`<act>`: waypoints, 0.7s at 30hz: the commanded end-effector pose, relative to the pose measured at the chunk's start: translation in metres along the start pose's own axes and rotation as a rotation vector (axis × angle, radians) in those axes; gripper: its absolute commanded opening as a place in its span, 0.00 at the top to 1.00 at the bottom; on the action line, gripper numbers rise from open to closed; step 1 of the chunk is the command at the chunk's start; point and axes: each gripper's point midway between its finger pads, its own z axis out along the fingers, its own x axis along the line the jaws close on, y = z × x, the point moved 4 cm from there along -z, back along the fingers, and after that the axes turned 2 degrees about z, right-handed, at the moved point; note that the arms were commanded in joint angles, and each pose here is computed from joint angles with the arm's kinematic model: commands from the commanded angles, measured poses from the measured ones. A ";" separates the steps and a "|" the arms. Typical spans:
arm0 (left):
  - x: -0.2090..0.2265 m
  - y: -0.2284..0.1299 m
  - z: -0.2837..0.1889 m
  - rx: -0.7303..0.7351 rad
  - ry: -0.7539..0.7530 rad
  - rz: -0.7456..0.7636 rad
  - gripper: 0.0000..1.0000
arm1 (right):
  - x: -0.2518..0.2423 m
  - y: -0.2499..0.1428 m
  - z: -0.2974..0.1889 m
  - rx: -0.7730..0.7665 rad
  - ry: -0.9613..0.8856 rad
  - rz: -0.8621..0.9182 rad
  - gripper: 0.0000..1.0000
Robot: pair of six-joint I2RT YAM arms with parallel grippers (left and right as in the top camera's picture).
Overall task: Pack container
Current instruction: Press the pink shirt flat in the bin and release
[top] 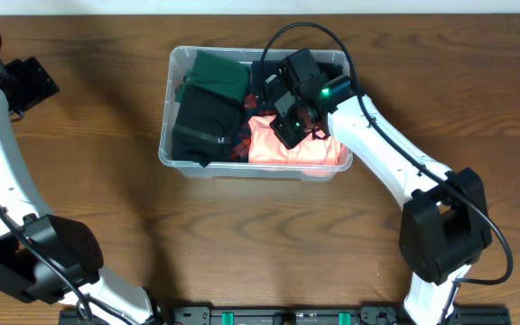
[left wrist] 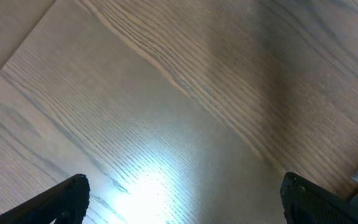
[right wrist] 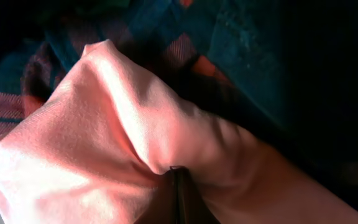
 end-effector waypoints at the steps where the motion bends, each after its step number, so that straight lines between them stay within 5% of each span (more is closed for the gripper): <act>1: 0.002 0.003 -0.006 -0.018 0.003 -0.018 0.02 | -0.002 0.010 -0.006 -0.032 0.002 0.020 0.99; 4: 0.002 0.003 -0.006 -0.018 0.003 -0.018 0.02 | -0.006 0.026 -0.037 -0.103 -0.014 0.023 0.92; 6: 0.002 0.003 -0.006 -0.018 0.003 -0.018 0.02 | -0.010 0.036 -0.063 -0.151 -0.026 0.027 0.78; 9: 0.002 0.003 -0.006 -0.018 0.003 -0.018 0.02 | -0.016 0.045 -0.104 -0.214 -0.050 0.039 0.37; 10: 0.002 0.003 -0.006 -0.018 0.003 -0.018 0.02 | -0.020 0.045 -0.117 -0.231 -0.066 0.047 0.13; 11: 0.002 0.003 -0.006 -0.018 0.003 -0.018 0.02 | -0.025 0.045 -0.130 -0.245 -0.088 0.057 0.01; 21: 0.002 0.003 -0.006 -0.018 0.003 -0.018 0.02 | -0.059 -0.006 -0.244 -0.310 -0.380 0.160 0.01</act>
